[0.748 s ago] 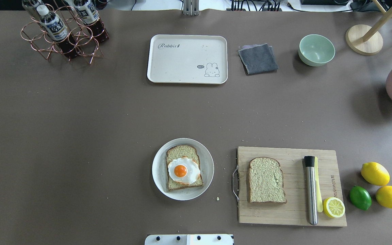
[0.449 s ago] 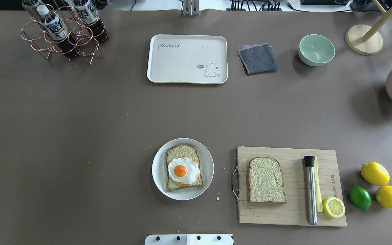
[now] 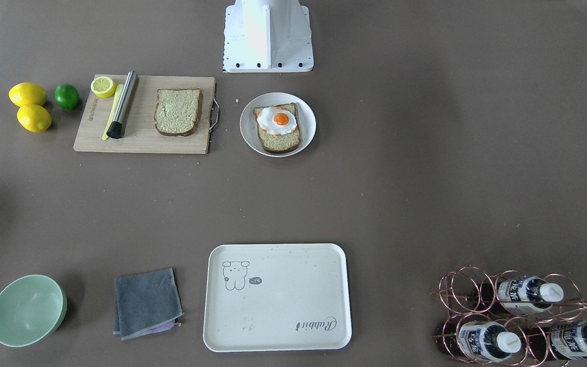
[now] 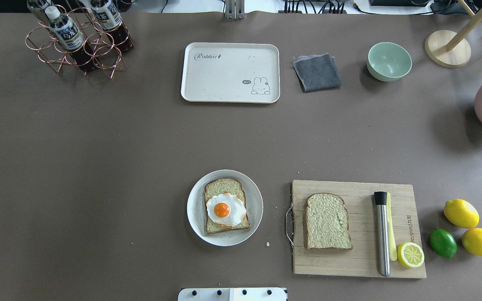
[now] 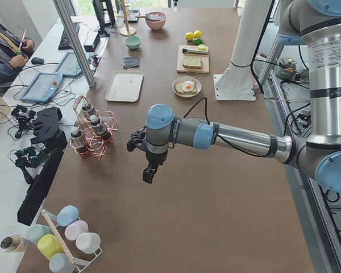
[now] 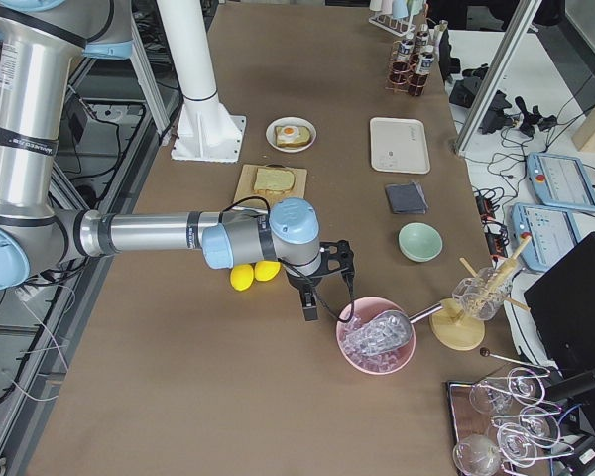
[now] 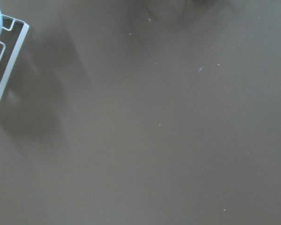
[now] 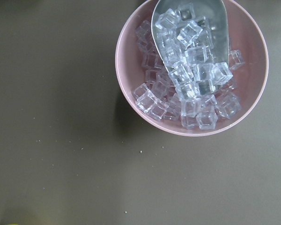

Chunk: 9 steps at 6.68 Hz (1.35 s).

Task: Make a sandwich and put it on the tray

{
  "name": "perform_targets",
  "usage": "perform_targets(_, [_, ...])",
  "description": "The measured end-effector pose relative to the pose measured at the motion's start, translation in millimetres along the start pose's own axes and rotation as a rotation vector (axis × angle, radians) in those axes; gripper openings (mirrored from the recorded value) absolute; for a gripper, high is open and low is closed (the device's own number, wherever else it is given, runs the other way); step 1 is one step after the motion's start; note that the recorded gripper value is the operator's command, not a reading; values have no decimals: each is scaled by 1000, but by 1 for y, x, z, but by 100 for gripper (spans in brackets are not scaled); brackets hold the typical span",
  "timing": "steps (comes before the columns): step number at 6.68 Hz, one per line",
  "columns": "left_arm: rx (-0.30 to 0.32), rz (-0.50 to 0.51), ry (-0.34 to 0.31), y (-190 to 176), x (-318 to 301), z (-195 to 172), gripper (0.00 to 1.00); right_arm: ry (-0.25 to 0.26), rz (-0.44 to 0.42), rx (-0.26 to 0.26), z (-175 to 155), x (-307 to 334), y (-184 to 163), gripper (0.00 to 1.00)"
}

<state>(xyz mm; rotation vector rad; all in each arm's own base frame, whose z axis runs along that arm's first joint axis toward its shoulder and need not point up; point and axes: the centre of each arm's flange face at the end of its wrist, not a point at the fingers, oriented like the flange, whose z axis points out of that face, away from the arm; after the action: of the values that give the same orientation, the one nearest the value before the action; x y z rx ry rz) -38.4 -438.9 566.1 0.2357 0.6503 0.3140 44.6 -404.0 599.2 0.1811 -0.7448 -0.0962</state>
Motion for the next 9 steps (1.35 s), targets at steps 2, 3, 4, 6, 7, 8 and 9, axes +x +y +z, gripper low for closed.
perform_targets(2, [-14, -14, 2, 3, -2, 3, 98, 23, 7, -11, 6, 7, -2, 100])
perform_targets(3, [-19, -21, 9, 4, -2, 3, 98, 24, 11, -15, 8, 8, -1, 100])
perform_targets(4, [-27, -31, 23, 5, -1, 2, 98, 19, 14, -17, 9, 9, 1, 100])
perform_targets(6, [-27, -35, 36, 6, 0, 0, 98, 10, 14, -16, 10, 8, 1, 100])
perform_targets(7, [-27, -38, 37, 7, 1, 0, 98, -1, 13, -14, 9, 6, 1, 100])
perform_targets(8, [-30, -42, 38, 8, 1, 0, 98, -25, 11, -12, 8, 3, 1, 100])
perform_targets(9, [-41, -52, 40, 10, -1, 3, 98, -65, 7, -9, 6, -2, 1, 100])
